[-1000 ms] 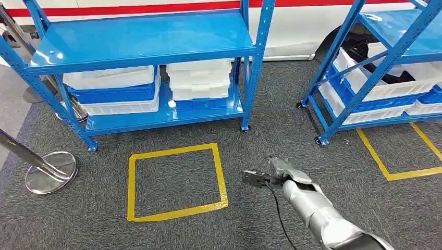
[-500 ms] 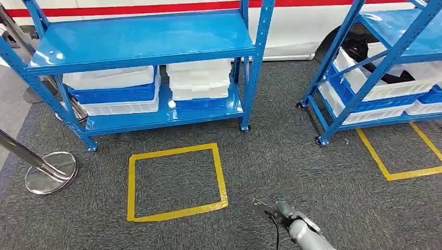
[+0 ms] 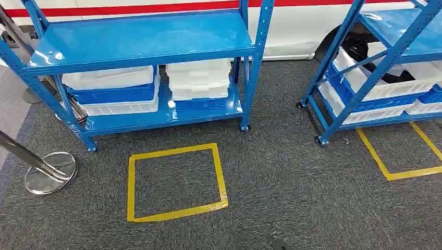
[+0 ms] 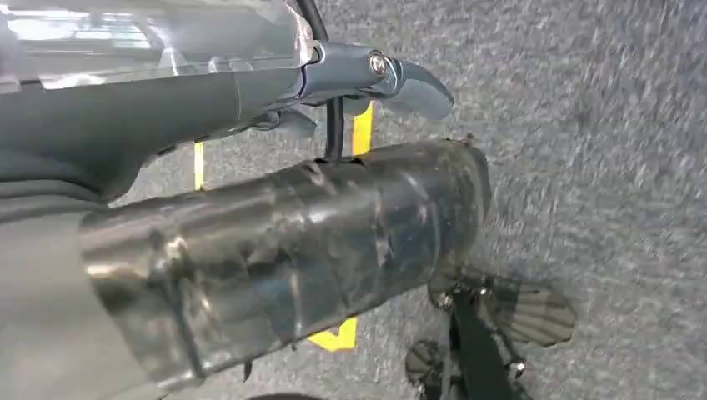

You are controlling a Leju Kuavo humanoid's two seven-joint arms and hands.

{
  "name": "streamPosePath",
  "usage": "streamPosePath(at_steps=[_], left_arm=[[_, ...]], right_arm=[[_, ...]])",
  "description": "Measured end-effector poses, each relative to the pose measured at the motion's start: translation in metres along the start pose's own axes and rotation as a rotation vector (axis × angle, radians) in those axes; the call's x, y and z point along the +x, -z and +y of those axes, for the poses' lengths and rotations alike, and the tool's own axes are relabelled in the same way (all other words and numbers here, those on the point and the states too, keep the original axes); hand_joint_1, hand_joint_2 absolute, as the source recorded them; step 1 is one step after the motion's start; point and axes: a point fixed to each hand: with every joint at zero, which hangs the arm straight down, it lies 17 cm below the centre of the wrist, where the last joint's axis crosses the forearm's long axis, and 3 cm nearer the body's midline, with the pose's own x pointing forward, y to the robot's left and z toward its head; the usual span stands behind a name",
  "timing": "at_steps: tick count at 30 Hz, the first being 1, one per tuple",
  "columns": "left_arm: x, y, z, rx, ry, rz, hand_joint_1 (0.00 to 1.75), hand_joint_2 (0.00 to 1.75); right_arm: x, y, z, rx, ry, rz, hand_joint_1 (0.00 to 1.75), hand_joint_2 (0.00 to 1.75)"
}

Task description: Take the parts from the cabinet and place them on the table.

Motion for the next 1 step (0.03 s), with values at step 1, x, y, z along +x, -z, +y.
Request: streamPosePath(at_steps=[1], left_arm=[[-0.0011, -0.0004, -0.0015, -0.005, -0.001, 0.003, 0.00, 0.00]], right_arm=[[-0.0087, -0.0016, 0.0034, 0.001, 0.032, 0.012, 0.00, 0.00]])
